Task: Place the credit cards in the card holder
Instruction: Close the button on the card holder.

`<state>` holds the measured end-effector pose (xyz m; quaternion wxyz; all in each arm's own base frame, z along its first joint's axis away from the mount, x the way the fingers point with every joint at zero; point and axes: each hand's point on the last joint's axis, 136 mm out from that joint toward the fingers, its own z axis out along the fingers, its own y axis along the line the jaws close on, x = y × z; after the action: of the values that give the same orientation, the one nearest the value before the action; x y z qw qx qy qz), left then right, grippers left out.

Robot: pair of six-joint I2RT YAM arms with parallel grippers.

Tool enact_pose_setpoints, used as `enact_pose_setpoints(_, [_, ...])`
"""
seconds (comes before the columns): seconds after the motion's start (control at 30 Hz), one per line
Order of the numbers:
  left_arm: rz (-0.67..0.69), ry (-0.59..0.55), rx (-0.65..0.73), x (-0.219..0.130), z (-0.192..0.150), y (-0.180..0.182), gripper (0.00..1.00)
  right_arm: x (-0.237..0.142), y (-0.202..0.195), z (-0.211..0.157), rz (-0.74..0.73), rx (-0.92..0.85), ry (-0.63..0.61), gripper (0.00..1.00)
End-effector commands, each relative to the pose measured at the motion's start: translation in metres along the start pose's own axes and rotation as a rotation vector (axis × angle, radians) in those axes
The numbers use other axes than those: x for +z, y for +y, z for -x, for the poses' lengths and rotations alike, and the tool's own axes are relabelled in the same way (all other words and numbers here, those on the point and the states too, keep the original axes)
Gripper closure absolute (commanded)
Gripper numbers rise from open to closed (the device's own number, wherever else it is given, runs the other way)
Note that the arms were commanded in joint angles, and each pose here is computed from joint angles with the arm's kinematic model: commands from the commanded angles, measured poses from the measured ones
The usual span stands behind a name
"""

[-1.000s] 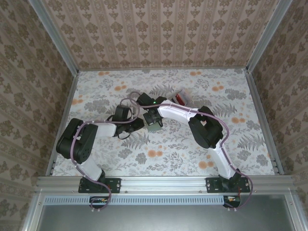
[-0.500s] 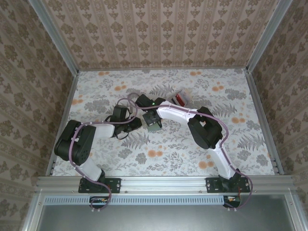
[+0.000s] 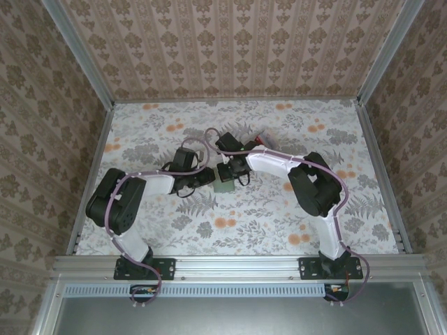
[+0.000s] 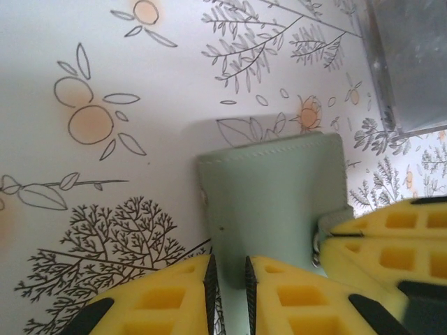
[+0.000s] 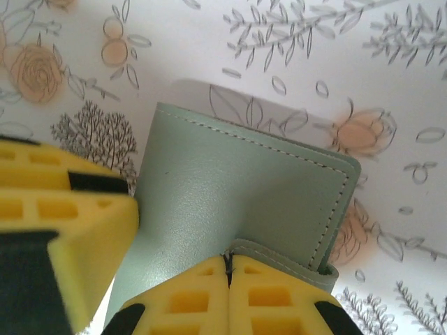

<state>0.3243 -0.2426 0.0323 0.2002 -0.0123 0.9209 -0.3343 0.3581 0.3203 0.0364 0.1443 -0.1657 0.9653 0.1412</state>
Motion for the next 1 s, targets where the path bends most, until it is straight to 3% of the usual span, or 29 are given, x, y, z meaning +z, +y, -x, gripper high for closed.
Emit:
enact_pose_setpoints(0.0, [-0.003,0.017,0.008,0.003,0.001,-0.001,0.79,0.015,-0.011,-0.067,-0.004,0.055,0.242,1.00])
enact_pose_setpoints(0.3, [-0.011,0.025,0.007,0.006,0.001,-0.003,0.79,0.005,-0.015,-0.046,-0.069,0.012,0.200,1.00])
enact_pose_setpoints(0.73, [-0.017,0.030,-0.012,0.011,-0.001,0.000,0.79,0.009,-0.012,-0.054,-0.101,-0.062,0.225,1.00])
enact_pose_setpoints(0.97, [-0.017,0.022,-0.022,0.008,0.000,0.001,0.80,0.023,-0.014,-0.069,-0.209,-0.132,0.283,1.00])
